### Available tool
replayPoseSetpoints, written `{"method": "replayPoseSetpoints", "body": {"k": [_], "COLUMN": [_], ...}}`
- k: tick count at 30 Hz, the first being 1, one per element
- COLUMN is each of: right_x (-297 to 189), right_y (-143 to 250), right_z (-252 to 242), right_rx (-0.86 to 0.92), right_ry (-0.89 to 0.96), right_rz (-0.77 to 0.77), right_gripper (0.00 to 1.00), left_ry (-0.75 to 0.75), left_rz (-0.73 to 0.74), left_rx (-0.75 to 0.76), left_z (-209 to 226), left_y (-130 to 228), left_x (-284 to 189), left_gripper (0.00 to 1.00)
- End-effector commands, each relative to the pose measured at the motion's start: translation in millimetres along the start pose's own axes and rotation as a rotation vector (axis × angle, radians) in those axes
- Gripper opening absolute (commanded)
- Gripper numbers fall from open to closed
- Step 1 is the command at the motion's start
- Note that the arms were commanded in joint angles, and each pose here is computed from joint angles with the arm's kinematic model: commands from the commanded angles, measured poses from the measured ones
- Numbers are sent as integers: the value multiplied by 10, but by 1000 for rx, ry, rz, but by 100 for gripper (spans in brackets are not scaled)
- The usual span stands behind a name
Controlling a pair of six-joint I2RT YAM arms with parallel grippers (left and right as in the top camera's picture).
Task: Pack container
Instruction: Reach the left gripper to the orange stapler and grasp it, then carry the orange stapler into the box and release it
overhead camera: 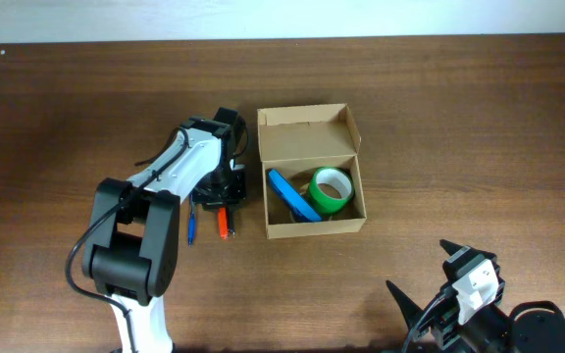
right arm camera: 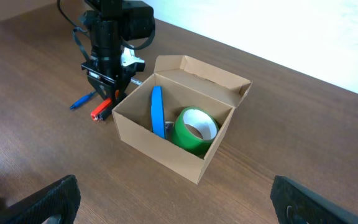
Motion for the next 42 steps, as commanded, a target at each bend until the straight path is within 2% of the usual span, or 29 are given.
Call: {"method": "replayPoseSetpoints", "body": {"k": [1, 3, 10, 15, 17, 21, 27, 31, 36, 42], "right_x": [-3, -3, -3, -3, -3, -3, -3, -3, -3, -3], "right_y": [3, 3, 3, 3, 3, 3, 3, 3, 3, 3], "right_z": [-12, -12, -12, -12, -12, -12, -12, -12, -12, -12], "right_rx": [7, 7, 7, 7, 7, 7, 7, 7, 7, 7], "right_ry": [16, 16, 17, 17, 16, 17, 16, 16, 16, 16], "right_rz": [-4, -4, -4, -4, -4, -4, -4, -4, -4, -4], "right_gripper": [99, 99, 99, 99, 99, 99, 99, 99, 99, 99], "left_ry": [0, 5, 29, 61, 87, 126, 226, 308, 416, 436], "left_rz": [-24, -33, -95, -230, -332, -442, -529, -552, -503, -438], "left_rx": [-31, -45, -101, -114, -109, -94, -70, -175, -352, -594], "left_z": [-22, -28, -29, 16, 47, 59, -268, -614, -1051, -1352], "left_y": [-63, -76, -77, 4, 118, 297, 458, 527, 575, 594], "left_x": [-1, -3, -176, -617, -952, -1310, -1642, -1732, -1611, -1324], "left_gripper": [19, 12, 9, 9, 9, 9, 8, 8, 8, 5]}}
Point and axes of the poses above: each gripper's point midway between its finger pads, its own x axis out along the fingers, its own z axis along the line the jaws close on, y = z × x, the point moved 10 cm from there along -x, back along the fingers, and after that the axes turned 3 degrees about -x, right-handed, at the moved point
